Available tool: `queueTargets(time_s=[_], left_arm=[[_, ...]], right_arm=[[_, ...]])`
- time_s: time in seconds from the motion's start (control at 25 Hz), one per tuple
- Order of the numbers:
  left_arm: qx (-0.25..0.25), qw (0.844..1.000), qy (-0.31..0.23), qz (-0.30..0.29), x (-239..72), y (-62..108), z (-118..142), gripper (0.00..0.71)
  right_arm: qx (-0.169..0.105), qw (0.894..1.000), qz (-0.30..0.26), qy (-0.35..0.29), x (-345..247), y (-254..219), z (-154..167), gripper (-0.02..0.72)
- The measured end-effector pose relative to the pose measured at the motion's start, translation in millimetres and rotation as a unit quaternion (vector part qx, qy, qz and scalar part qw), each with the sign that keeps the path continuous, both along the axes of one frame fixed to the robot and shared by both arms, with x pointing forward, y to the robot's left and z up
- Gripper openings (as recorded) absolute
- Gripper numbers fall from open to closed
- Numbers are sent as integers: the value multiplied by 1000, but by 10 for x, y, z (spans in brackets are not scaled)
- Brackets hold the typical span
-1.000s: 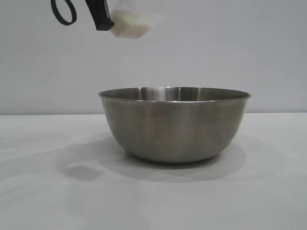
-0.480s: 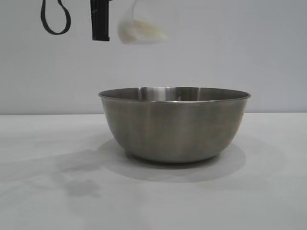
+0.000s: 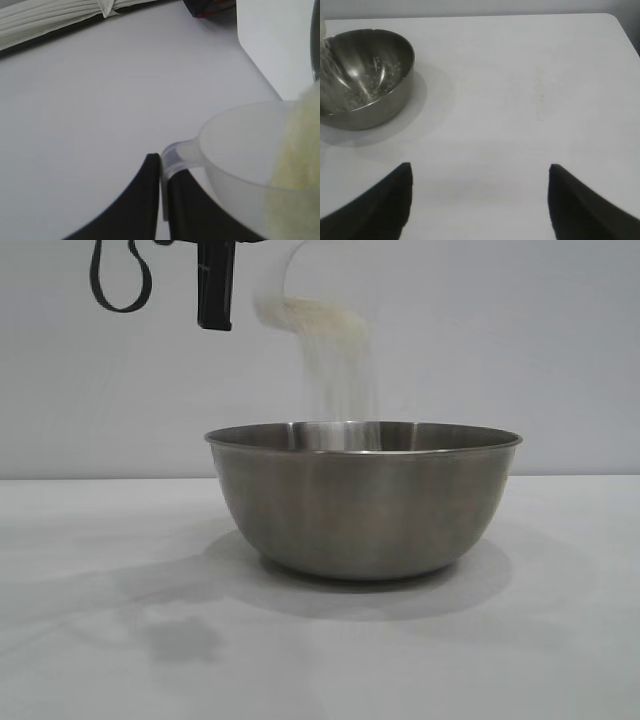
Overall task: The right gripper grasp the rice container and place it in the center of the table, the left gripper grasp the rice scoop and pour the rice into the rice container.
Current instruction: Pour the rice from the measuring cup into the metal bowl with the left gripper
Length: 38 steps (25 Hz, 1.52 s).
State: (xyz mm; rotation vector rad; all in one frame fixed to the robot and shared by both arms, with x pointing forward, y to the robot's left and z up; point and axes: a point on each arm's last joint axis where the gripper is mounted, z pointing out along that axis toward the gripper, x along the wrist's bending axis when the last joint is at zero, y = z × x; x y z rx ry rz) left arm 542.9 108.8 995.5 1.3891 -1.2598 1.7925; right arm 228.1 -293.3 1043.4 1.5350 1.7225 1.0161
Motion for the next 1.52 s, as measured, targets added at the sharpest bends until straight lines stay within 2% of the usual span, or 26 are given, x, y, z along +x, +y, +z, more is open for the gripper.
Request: queueTargets(time_s=[0.4,0.6,0.96,1.52], left_arm=[[31,997,-72,15,222,-88,-84,0],[79,989,-126,14,248,-114,-223,0],[127,969,-212,7,240,-121,-232,0],[147,958,-244,-16,212,-141,-244,0]], right_arm=[[0,1000,0,0,0,0,0,484],[1,1000,0,0,0,1,0,484],[1,1000,0,0,0,1,0,484],[1,1000,-6,0,1,3,0,484]])
